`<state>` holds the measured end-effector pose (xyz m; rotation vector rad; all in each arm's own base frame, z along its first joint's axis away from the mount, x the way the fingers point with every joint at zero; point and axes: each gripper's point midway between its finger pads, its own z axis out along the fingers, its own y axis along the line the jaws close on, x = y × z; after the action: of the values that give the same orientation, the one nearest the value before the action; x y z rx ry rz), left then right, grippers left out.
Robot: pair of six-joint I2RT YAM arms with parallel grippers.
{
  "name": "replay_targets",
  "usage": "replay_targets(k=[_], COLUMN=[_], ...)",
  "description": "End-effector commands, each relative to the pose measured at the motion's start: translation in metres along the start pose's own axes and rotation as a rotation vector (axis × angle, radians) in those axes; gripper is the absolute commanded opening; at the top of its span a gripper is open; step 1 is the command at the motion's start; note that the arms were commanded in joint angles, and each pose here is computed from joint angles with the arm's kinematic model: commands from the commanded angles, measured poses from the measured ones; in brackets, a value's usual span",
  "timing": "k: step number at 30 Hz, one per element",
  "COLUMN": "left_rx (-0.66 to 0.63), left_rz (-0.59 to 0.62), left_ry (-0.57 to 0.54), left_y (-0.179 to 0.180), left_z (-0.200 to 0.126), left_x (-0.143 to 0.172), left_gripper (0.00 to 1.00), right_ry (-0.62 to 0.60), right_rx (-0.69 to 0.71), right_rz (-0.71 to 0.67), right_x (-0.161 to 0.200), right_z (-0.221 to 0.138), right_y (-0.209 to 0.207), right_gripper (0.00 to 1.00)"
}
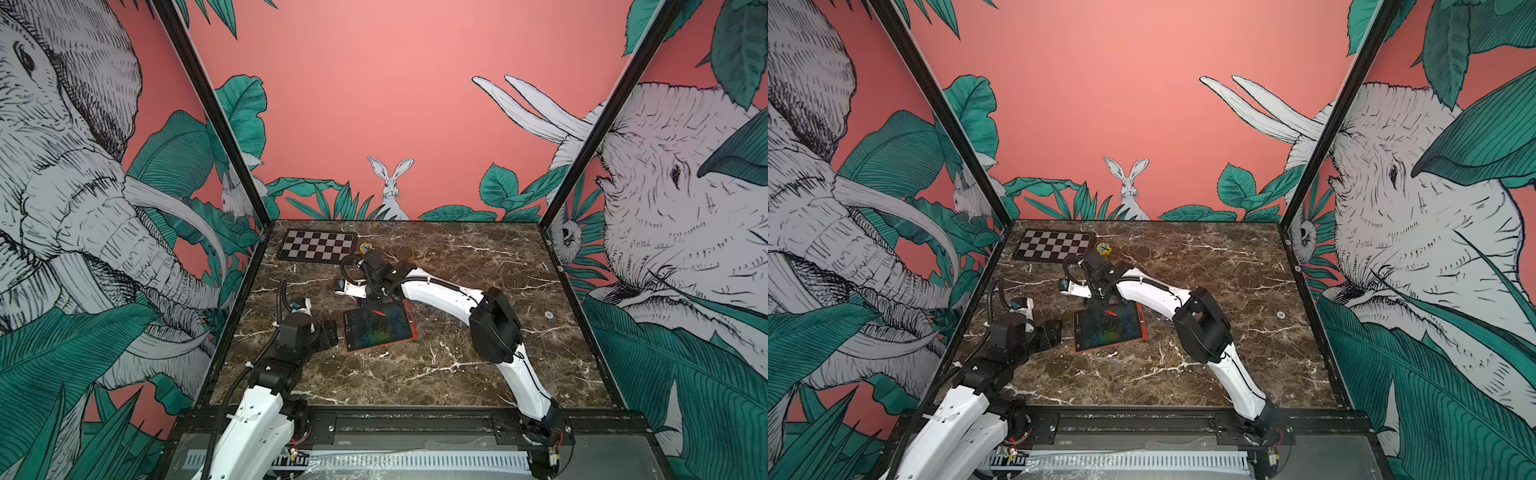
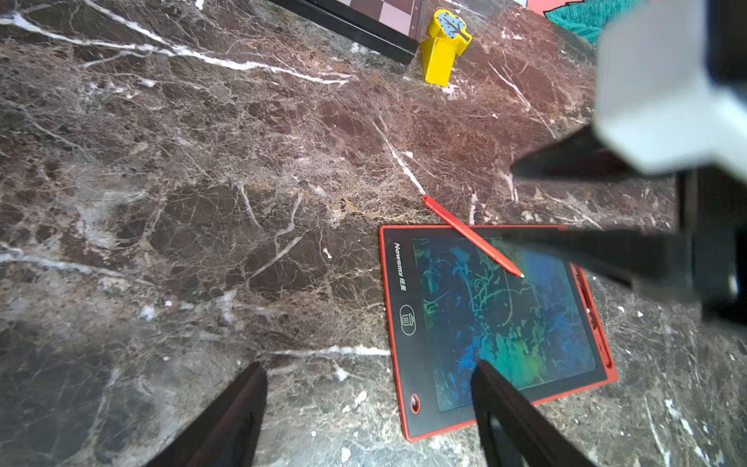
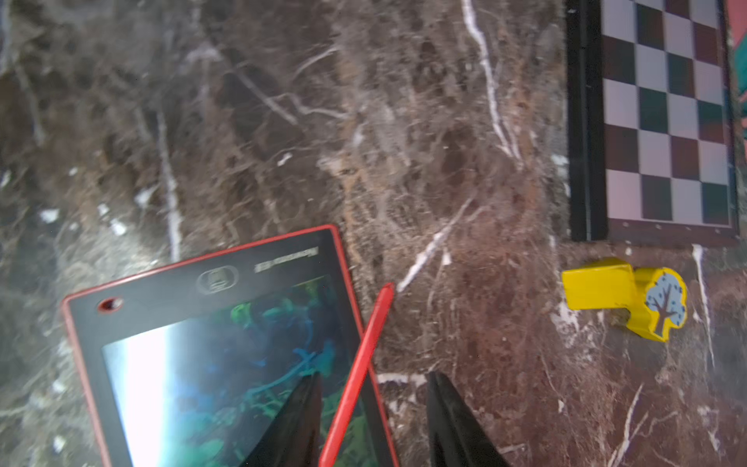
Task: Place the stylus back onto the writing tablet
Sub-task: Adjust the stylus on the writing tablet, then pick up the stylus from the writing tablet.
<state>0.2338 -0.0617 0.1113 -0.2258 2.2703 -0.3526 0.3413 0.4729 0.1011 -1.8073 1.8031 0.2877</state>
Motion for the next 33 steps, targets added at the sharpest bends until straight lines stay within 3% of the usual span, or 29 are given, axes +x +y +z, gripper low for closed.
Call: replay_targets(k=[1, 10, 16, 33], left_rx=[-0.013, -0.022, -0.022, -0.024], left_rz=[0.007, 0.01, 0.011, 0.009], left_ry=[0.003, -0.01, -0.009, -0.007], left_y=[0.004, 0.007, 0.007, 0.008], left_z=[-0.001, -0.003, -0.002, -0.002], left_x=[0.004, 0.005, 0.005, 0.007], left_gripper=[0.82, 0.82, 0.82, 0.82], right_ry=[0.072, 0.163, 0.176, 0.212], right_rx=[-0.041, -0.087, -0.112, -0.163], right_rz=[0.149, 0.286, 0.318, 0.344], right_x=[0.018, 0.034, 0.039, 0.048], right_z=[0.011, 0.026, 0.031, 0.043], right_y=[-0.003, -0.006, 0.0, 0.011], right_gripper=[0.46, 0.48, 0.51, 0.45])
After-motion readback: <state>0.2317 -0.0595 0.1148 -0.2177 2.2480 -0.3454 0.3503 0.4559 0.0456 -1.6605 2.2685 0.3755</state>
